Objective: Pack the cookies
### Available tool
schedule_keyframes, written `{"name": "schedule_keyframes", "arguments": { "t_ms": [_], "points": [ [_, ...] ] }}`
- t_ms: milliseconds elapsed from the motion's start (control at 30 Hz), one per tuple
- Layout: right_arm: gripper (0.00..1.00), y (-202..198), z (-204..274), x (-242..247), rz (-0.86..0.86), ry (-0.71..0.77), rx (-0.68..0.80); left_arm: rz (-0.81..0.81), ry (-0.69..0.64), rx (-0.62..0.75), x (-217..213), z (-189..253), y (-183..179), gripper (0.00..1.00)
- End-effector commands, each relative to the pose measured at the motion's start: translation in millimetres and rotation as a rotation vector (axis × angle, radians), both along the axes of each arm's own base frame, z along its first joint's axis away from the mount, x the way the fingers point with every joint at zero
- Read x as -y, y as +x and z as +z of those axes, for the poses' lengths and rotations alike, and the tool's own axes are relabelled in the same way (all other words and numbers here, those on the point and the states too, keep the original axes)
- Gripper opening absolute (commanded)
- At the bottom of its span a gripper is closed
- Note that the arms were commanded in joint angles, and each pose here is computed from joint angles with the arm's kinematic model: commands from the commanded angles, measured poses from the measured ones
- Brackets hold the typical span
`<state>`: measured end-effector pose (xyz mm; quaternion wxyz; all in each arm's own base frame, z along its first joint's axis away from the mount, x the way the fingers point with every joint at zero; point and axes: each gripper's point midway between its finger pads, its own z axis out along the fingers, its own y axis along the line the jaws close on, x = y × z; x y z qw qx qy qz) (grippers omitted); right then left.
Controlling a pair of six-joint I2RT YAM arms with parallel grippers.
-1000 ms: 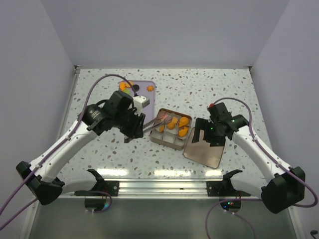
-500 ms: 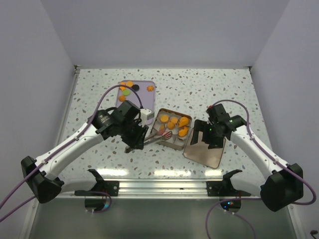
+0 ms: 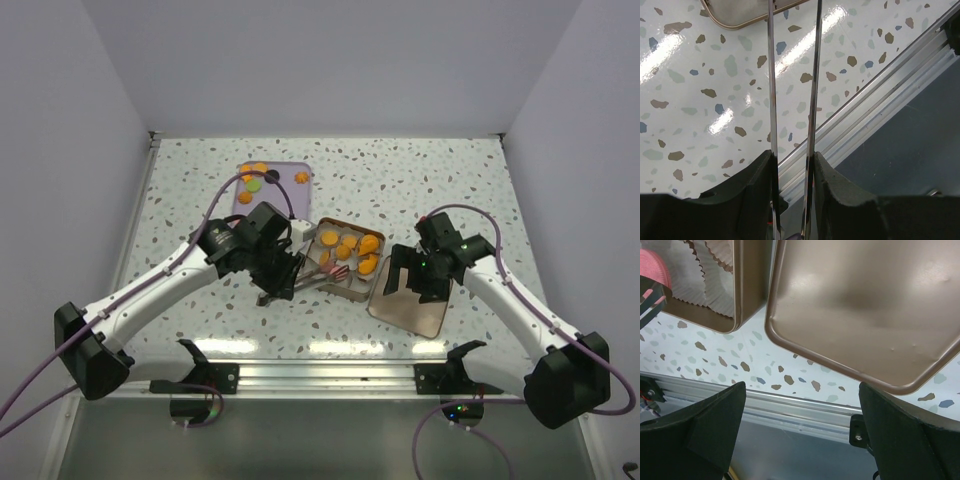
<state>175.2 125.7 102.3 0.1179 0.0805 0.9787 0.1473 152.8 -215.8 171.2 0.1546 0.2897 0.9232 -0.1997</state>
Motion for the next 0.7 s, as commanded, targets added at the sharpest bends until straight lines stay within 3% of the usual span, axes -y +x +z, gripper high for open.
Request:
{"name": "schedule_keyframes", "arguments": {
  "t_ms": [0, 667],
  "points": [
    [0.99, -3.1, 0.2, 1.9, -0.003, 0.003, 0.005, -0.022, -0.041, 0.036, 11.0, 5.3, 5.9, 0.32],
    [0.99, -1.0, -4.3, 3.3, -0.006, -0.010, 0.004, -0.019, -0.053, 0.073, 13.1, 14.1, 11.7, 0.45]
  ]
}}
